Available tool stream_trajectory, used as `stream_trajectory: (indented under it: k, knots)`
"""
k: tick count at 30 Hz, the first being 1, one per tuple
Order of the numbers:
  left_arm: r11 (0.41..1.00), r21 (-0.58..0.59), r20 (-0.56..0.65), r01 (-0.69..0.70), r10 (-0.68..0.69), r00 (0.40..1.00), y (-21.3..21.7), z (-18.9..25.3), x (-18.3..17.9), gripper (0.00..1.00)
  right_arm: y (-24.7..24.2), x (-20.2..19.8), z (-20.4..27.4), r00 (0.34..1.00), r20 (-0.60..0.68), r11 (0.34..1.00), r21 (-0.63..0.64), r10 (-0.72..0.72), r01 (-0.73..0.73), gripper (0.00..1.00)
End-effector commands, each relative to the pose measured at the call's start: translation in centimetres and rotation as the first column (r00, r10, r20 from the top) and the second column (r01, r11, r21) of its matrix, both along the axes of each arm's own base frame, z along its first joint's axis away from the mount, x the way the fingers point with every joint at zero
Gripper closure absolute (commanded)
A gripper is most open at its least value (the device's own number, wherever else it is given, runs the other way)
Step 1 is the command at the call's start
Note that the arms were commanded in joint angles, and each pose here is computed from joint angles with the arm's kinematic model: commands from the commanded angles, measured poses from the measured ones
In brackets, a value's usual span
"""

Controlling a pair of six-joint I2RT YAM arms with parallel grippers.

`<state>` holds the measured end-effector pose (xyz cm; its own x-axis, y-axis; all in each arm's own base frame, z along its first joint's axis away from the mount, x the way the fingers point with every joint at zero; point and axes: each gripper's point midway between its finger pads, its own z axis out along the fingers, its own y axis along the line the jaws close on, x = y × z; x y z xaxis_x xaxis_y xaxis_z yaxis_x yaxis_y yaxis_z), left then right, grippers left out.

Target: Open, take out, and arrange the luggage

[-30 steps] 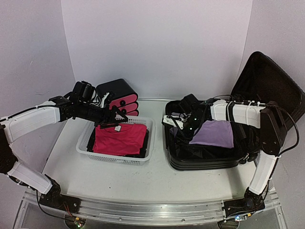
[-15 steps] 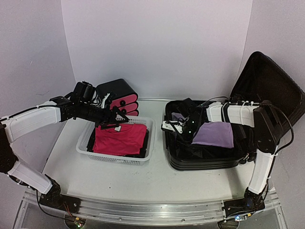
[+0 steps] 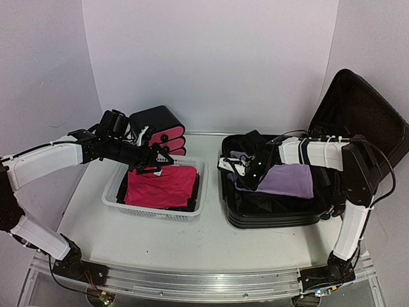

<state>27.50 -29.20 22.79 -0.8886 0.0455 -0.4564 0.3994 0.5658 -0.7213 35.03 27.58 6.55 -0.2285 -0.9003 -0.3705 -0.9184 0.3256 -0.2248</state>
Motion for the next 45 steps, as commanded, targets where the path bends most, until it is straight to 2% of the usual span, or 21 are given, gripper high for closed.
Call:
stream_trajectory:
  k: [1, 4, 7, 13, 19, 23, 29, 31, 35, 38, 43, 45]
  knots:
    - [0.997, -0.083, 0.017, -0.002, 0.004, 1.000, -1.3, 2.6, 0.8, 0.26, 0.1, 0.7, 4.1, 0.998, 0.045, 0.990, 0.133, -0.047, 0.041, 0.86]
    - [0.991, -0.122, -0.052, -0.054, 0.048, 0.997, -2.0, 2.7, 1.7, 0.26, -0.3, 0.7, 5.0, 0.998, 0.025, 0.981, 0.183, -0.062, 0.057, 0.92]
    - [0.977, -0.181, -0.190, -0.110, 0.075, 0.979, -3.8, 2.3, 2.8, 0.26, -0.7, 0.8, 5.7, 0.997, 0.009, 0.973, 0.218, -0.079, 0.075, 1.00]
    - [0.967, -0.181, -0.441, -0.181, 0.085, 0.893, -9.3, 0.6, 4.9, 0.25, -1.6, 1.0, 7.0, 0.992, -0.018, 0.943, 0.307, -0.128, 0.128, 1.00]
    - [0.943, -0.230, -0.525, -0.241, 0.088, 0.846, -14.3, 1.7, 7.2, 0.22, -1.5, 1.3, 8.4, 0.988, -0.022, 0.918, 0.367, -0.150, 0.148, 1.00]
    - [0.937, -0.242, -0.607, -0.252, 0.056, 0.792, -16.8, 0.6, 7.5, 0.21, -1.7, 1.6, 8.7, 0.985, -0.029, 0.909, 0.382, -0.168, 0.166, 1.00]
    - [0.933, -0.231, -0.576, -0.275, 0.096, 0.811, -16.0, 0.1, 7.3, 0.22, -1.6, 1.8, 6.9, 0.982, -0.079, 0.921, 0.339, -0.174, 0.191, 0.98]
    - [0.937, -0.235, -0.559, -0.259, 0.088, 0.825, -15.5, 0.2, 6.7, 0.22, -1.5, 1.5, 6.1, 0.980, -0.104, 0.930, 0.314, -0.170, 0.194, 0.92]
    - [0.945, -0.220, -0.534, -0.242, 0.091, 0.841, -14.1, -0.4, 5.4, 0.22, -1.3, 0.7, 4.3, 0.984, -0.090, 0.959, 0.226, -0.154, 0.171, 0.72]
    - [0.949, -0.223, -0.508, -0.222, 0.081, 0.858, -13.3, -0.2, 4.6, 0.21, -1.3, 0.4, 3.3, 0.986, -0.071, 0.973, 0.167, -0.150, 0.160, 0.64]
    - [0.956, -0.232, -0.462, -0.181, 0.055, 0.885, -12.3, 0.3, 3.4, 0.21, -1.5, 0.1, 2.7, 0.990, -0.006, 0.985, 0.102, -0.141, 0.141, 0.35]
    - [0.958, -0.234, -0.452, -0.167, 0.045, 0.891, -11.9, 0.2, 3.1, 0.21, -1.4, 0.1, 2.5, 0.992, 0.038, 0.990, 0.073, -0.124, 0.121, 0.26]
